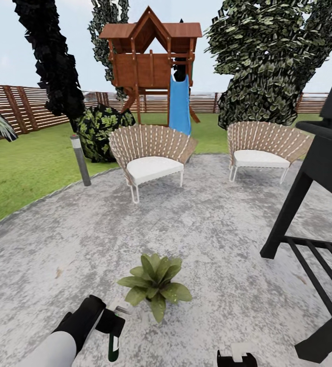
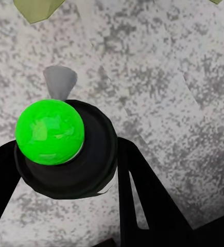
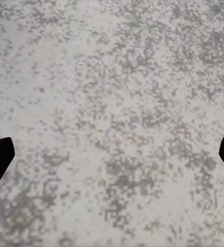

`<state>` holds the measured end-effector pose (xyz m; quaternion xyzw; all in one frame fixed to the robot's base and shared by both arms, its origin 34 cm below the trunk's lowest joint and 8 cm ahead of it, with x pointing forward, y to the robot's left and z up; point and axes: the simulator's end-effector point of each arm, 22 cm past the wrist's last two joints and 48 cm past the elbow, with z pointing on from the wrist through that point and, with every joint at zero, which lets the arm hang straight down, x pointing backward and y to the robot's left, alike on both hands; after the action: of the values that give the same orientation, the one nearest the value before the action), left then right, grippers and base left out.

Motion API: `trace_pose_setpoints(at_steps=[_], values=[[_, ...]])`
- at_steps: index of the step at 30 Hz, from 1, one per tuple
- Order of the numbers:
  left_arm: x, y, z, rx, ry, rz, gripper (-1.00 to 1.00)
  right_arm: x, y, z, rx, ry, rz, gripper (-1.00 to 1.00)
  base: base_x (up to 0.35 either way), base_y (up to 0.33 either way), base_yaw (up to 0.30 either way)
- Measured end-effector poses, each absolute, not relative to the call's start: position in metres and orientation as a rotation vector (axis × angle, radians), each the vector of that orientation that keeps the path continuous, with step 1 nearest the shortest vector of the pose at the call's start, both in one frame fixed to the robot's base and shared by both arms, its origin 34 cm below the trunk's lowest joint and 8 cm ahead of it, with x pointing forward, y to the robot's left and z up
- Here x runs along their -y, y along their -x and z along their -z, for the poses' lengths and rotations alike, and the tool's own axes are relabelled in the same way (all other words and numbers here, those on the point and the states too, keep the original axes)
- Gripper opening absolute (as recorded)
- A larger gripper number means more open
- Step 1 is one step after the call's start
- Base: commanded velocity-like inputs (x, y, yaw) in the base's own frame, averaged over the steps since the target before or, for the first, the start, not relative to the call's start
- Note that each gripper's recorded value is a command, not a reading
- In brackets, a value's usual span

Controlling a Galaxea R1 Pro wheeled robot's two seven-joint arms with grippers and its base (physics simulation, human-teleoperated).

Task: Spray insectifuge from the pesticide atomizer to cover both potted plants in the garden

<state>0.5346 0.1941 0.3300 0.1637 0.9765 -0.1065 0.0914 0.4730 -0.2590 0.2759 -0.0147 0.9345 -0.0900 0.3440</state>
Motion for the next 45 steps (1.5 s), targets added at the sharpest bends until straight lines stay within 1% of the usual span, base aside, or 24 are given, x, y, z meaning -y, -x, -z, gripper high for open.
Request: trace_pose_setpoints(at_steps=[6, 15, 19, 26, 36, 40, 45], values=[[-0.191, -0.533, -0.329, -2.904, -0.494, 0.32, -1.0, 0.26, -0.473, -0.276, -2.427, 0.035, 0.239, 1.0, 0.0, 0.006, -0.026], [-0.196, -0.53, -0.327, -2.912, -0.497, 0.309, -1.0, 0.26, -0.473, -0.276, -2.427, 0.034, 0.239, 1.0, 0.0, 0.0, -0.263], [-0.204, -0.533, -0.326, -2.915, -0.49, 0.253, -1.0, 0.26, -0.473, -0.276, -2.427, 0.034, 0.239, 1.0, 0.0, 0.0, -0.227], [-0.22, -0.537, -0.322, -2.923, -0.463, 0.11, -1.0, 0.26, -0.473, -0.276, -2.427, 0.034, 0.24, 1.0, 0.0, 0.0, -0.02], [-0.206, -0.521, -0.315, -2.945, -0.465, 0.149, -1.0, 0.26, -0.473, -0.276, -2.427, 0.034, 0.239, 1.0, 0.0, 0.0, 0.0], [-0.199, -0.497, -0.302, -2.997, -0.486, 0.172, -1.0, 0.26, -0.473, -0.276, -2.426, 0.034, 0.239, 1.0, 0.0, 0.0, 0.0], [-0.206, -0.496, -0.3, -3.003, -0.486, 0.155, -1.0, 0.26, -0.473, -0.276, -2.426, 0.036, 0.238, 1.0, 0.0, 0.0, 0.0]])
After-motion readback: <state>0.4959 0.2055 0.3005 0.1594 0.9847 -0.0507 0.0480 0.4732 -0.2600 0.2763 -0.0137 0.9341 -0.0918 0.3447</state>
